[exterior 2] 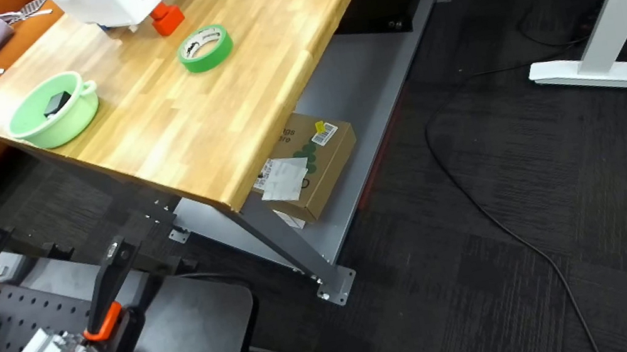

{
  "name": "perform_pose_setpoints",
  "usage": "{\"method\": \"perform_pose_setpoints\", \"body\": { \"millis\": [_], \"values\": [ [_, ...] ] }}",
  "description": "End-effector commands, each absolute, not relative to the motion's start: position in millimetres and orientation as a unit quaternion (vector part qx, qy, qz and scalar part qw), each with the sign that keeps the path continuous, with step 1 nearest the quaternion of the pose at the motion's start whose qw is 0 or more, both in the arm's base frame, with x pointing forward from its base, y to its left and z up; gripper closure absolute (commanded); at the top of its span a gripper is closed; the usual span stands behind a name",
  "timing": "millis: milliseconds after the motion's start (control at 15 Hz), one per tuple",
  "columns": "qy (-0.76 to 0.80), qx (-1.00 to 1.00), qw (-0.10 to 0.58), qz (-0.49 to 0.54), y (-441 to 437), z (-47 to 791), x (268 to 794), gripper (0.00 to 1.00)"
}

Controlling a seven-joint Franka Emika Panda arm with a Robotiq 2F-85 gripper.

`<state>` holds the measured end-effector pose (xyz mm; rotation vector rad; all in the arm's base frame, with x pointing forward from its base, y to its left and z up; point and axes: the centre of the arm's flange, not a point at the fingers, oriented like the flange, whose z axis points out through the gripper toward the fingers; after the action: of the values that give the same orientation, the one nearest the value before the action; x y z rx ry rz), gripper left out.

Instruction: Take the seasoning bottle out of the open drawer, close it then put the seasoning bottle in the bowl

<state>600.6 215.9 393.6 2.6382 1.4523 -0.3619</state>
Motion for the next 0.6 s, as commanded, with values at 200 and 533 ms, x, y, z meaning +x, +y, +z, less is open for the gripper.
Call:
{"method": "perform_pose_setpoints", "body": {
  "millis": [200,533],
  "values": [
    [0.482,0.866,0.049,-0.123,214.3,385.6,603.3,0.00],
    [0.480,0.867,0.049,-0.127,212.6,382.7,604.1,0.00]
  ]
}}
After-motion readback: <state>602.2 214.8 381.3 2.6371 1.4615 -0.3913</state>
